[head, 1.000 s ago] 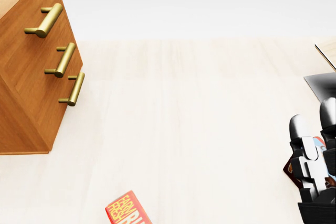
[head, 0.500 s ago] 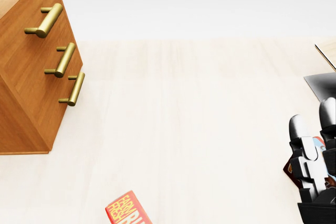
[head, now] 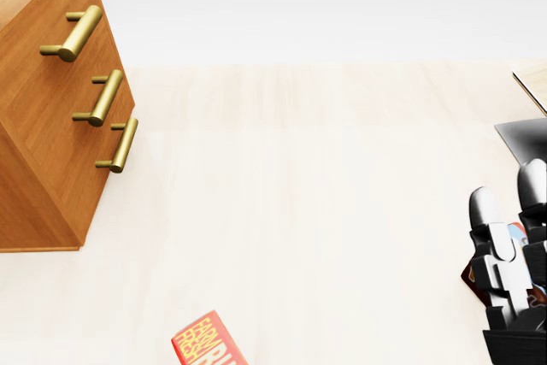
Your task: Close the top drawer of the cabinet and put the bowl on top of it.
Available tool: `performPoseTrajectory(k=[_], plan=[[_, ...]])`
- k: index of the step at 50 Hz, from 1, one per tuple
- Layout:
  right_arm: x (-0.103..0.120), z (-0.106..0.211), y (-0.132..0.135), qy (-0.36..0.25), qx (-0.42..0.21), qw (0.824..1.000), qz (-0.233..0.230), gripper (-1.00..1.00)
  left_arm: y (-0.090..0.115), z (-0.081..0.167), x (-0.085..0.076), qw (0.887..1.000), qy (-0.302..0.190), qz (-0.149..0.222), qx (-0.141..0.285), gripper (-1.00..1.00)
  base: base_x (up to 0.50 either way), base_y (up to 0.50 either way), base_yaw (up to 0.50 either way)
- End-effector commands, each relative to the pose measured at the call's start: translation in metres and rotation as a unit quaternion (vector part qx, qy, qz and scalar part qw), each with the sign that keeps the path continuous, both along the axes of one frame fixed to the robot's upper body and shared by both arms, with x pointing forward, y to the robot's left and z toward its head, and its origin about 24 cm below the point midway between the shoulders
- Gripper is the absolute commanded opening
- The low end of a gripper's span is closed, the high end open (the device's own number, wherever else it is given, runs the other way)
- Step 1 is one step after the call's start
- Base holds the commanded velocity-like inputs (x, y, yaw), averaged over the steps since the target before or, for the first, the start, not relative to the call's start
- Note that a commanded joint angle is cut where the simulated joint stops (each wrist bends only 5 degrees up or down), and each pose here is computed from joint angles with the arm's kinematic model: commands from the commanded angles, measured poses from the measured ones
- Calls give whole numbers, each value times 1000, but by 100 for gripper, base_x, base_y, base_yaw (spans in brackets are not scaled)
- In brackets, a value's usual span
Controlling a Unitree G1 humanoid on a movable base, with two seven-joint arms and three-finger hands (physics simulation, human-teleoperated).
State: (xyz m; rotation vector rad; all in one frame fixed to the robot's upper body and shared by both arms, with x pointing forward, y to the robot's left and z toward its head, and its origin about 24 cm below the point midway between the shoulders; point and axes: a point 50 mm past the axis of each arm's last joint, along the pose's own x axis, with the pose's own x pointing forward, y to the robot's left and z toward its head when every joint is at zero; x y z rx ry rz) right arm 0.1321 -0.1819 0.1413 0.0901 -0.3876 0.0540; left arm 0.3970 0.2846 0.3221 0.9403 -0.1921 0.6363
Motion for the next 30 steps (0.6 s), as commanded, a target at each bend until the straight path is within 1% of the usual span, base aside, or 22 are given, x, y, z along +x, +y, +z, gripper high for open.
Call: performPoseTrajectory(k=[1, 8, 21, 26, 30], plan=[[1, -1, 0, 1, 0, 1000, 1, 100, 1, -17, 4, 1000, 7, 21, -11, -100, 0, 0, 0], [2, -1, 0, 1, 0, 1000, 1, 100, -2, -27, 6, 1000, 18, 22, -9, -100, 0, 0, 0], [1, -1, 1, 1, -1, 1000, 2, 100, 2, -34, 5, 999, 27, 28, -11, -100, 0, 0, 0], [1, -1, 1, 1, -1, 1000, 2, 100, 4, -35, 5, 999, 29, 31, -10, -100, 0, 0, 0], [1, -1, 1, 2, -1, 1000, 2, 100, 11, -31, 1, 999, 27, 39, -2, -100, 0, 0, 0]])
